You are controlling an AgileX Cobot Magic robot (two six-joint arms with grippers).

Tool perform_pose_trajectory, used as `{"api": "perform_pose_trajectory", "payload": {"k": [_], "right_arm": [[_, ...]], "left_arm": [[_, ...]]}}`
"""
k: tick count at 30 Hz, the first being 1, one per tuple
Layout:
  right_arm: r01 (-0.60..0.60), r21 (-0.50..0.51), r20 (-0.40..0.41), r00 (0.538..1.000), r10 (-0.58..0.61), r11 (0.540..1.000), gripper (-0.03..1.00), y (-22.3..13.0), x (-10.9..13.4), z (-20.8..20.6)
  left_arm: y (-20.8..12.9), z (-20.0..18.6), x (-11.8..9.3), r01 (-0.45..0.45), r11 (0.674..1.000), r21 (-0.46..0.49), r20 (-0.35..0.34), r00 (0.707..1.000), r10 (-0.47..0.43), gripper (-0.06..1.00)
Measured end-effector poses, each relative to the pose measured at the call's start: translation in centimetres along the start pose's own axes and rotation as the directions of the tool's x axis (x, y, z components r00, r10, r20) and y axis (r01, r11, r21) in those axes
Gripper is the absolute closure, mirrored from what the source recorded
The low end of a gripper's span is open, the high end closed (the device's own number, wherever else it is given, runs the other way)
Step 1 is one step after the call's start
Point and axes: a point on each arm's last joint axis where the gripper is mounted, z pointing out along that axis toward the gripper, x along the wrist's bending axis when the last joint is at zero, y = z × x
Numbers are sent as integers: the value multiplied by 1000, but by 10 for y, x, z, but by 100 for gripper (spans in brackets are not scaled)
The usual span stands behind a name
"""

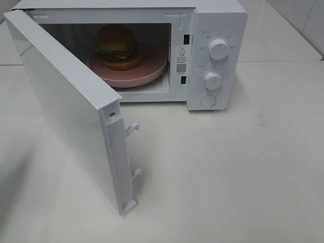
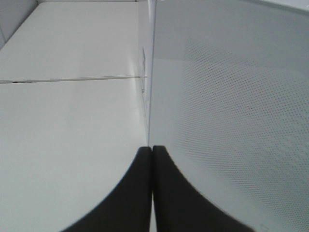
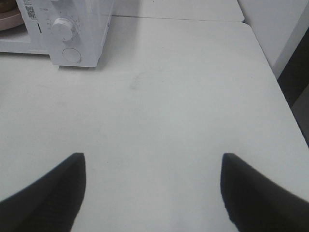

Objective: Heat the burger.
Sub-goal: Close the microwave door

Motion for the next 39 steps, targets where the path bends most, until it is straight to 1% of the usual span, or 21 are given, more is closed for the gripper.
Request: {"api": "perform_pose_trajectory", "payload": {"k": [2, 3, 4, 6, 7, 8, 10, 11, 13, 14, 15, 16, 17, 21, 25, 29, 31, 32, 34, 37, 39], "right_arm": [[0, 0, 0, 1000, 0, 1000, 21, 0, 0, 0], [0, 0, 0, 1000, 0, 1000, 21, 0, 0, 0], [0, 0, 0, 1000, 0, 1000, 21, 0, 0, 0], [0, 0, 0, 1000, 0, 1000, 21, 0, 0, 0], [0, 0, 0, 1000, 0, 1000, 21, 0, 0, 0], [0, 0, 0, 1000, 0, 1000, 21, 0, 0, 0], [0, 0, 0, 1000, 0, 1000, 21, 0, 0, 0], [0, 0, 0, 1000, 0, 1000, 21, 0, 0, 0], [0, 0, 0, 1000, 0, 1000, 21, 0, 0, 0], [0, 0, 0, 1000, 0, 1000, 21, 0, 0, 0], [0, 0, 0, 1000, 0, 1000, 21, 0, 0, 0], [0, 0, 0, 1000, 0, 1000, 21, 0, 0, 0], [0, 0, 0, 1000, 0, 1000, 21, 0, 0, 0], [0, 0, 0, 1000, 0, 1000, 21, 0, 0, 0], [0, 0, 0, 1000, 0, 1000, 21, 0, 0, 0], [0, 0, 0, 1000, 0, 1000, 21, 0, 0, 0], [0, 0, 0, 1000, 0, 1000, 21, 0, 0, 0], [0, 0, 0, 1000, 0, 1000, 21, 0, 0, 0], [0, 0, 0, 1000, 0, 1000, 21, 0, 0, 0], [0, 0, 0, 1000, 0, 1000, 21, 0, 0, 0], [0, 0, 0, 1000, 0, 1000, 21, 0, 0, 0]], "left_arm": [[-2, 3, -1, 3, 1000, 5, 13, 1000, -3, 94], [-3, 7, -3, 1, 1000, 7, 51, 999, -1, 94], [-3, 7, -3, 1, 1000, 7, 51, 999, -1, 94], [-5, 15, -6, 6, 1000, 9, 95, 995, -7, 94], [-5, 15, -6, 6, 1000, 9, 95, 995, -7, 94], [-5, 19, -9, 20, 1000, 1, 125, 992, -19, 94], [-6, 21, -10, 24, 1000, 2, 137, 990, -24, 94], [-7, 27, -17, 20, 1000, 12, 172, 985, -21, 94], [-7, 29, -20, 16, 1000, 14, 189, 982, -19, 94], [-8, 34, -28, 2, 1000, 19, 224, 975, -6, 94], [-8, 37, -33, -4, 1000, 20, 236, 972, 0, 94], [-8, 37, -33, -4, 1000, 20, 236, 972, 0, 94], [-8, 41, -41, -13, 1000, 19, 250, 968, 8, 94], [-9, 48, -51, -9, 1000, 19, 248, 969, 4, 94], [-11, 55, -70, -16, 1000, 18, 270, 963, 10, 94], [-12, 59, -79, -7, 1000, 20, 268, 964, 1, 94], [-13, 64, -91, -9, 1000, 19, 276, 961, 3, 94], [-13, 64, -91, -9, 1000, 19, 276, 961, 3, 94], [-11, 69, -107, -18, 1000, 11, 299, 954, 14, 94], [-11, 71, -111, -18, 1000, 9, 303, 953, 14, 94], [-11, 76, -122, -11, 1000, 10, 313, 950, 7, 94]]}}
